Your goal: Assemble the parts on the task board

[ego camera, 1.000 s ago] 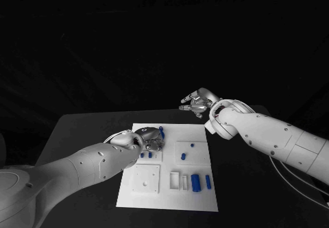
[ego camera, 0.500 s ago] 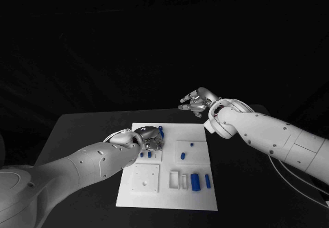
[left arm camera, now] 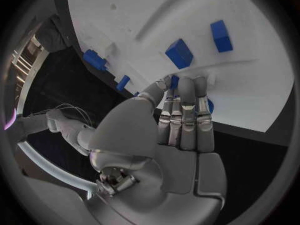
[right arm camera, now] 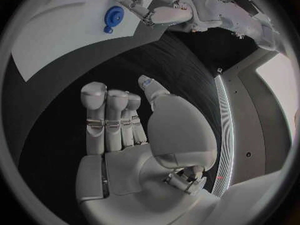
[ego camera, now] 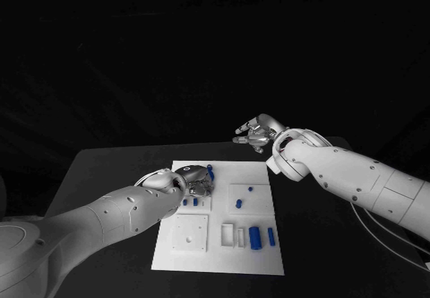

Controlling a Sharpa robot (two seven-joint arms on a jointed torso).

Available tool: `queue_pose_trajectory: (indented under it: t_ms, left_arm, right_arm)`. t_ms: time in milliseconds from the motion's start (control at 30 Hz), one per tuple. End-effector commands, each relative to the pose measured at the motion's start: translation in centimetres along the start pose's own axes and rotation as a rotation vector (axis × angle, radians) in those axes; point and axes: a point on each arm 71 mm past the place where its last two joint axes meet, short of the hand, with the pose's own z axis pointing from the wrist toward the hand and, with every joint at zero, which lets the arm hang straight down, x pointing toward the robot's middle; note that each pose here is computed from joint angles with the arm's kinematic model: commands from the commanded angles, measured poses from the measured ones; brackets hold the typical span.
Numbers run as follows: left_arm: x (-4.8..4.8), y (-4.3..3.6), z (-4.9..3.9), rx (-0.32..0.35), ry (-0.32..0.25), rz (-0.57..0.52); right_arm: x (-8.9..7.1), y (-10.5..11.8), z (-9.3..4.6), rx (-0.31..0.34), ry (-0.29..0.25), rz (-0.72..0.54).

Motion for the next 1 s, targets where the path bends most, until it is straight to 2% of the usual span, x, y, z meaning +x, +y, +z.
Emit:
queue_pose_trajectory:
  t_ms: [33,433,1000]
  left_arm:
    - [1.46,1.33,-0.59,-0.064,0.075,0.01]
    - [1.13,1.11,-0.62,-0.034,0.024,0.014]
    - [0.56,1.32,-0.83,-0.016,-0.051,0.015]
  right_arm:
    - [0.03,0.09,-0.03,-0.01,0.003,-0.002]
    - [0.02,0.06,-0.03,-0.01,0.003,-0.001]
    - [-0.03,0.0,-0.04,-0.009,0.003,-0.001]
